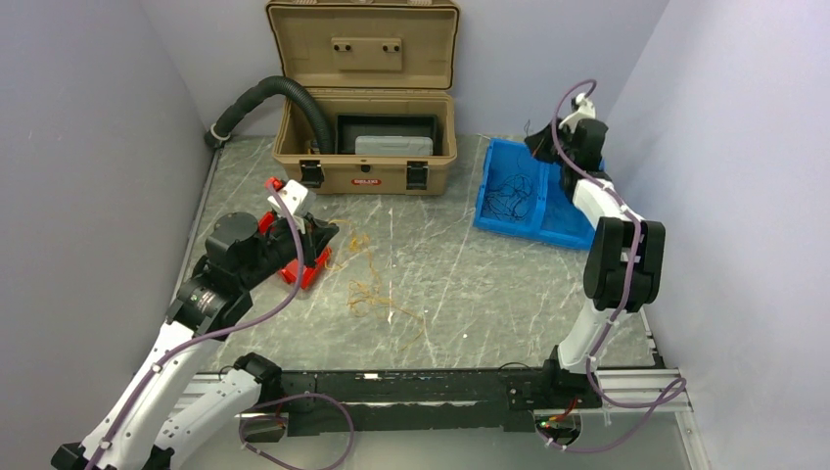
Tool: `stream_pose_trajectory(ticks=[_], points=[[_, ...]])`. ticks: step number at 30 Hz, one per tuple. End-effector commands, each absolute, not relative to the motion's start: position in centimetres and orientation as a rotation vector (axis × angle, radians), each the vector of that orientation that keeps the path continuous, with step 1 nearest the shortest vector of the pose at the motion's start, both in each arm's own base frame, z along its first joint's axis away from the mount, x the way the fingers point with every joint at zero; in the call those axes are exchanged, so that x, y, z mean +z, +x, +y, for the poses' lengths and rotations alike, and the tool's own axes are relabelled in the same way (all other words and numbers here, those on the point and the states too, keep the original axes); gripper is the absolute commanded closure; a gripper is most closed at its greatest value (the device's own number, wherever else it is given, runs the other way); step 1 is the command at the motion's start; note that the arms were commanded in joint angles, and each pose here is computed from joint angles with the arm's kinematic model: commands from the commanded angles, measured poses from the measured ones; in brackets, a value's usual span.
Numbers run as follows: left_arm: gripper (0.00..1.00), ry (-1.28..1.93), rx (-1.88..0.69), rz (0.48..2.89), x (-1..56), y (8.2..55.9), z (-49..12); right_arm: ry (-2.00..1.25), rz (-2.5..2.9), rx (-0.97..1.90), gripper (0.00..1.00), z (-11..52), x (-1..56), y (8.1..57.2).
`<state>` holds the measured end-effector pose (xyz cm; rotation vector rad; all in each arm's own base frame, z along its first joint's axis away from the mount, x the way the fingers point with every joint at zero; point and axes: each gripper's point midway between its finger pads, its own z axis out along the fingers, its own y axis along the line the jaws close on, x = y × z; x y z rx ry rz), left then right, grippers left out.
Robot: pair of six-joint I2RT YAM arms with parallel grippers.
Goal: Untangle the cables
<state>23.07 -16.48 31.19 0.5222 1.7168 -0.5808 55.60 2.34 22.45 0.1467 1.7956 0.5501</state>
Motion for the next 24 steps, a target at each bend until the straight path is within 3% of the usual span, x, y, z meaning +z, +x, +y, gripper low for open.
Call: stream_pose_trajectory(ticks=[1, 16, 24], points=[[1.00, 0.536, -0.586, 1.637, 33.4, 22.9, -16.6, 0.151, 1.821, 0.557, 1.00, 3.6, 20.1, 53.8], [1.00, 0.526, -0.609, 1.638, 32.9, 22.3, -16.6, 0.306, 2.081, 0.469, 1.00, 6.3, 10.6, 49.3], [1.00, 0.526, -0.610, 1.635, 33.1, 21.9, -16.4, 0.335, 2.125, 0.367, 1.00, 6.3, 11.0, 49.3]])
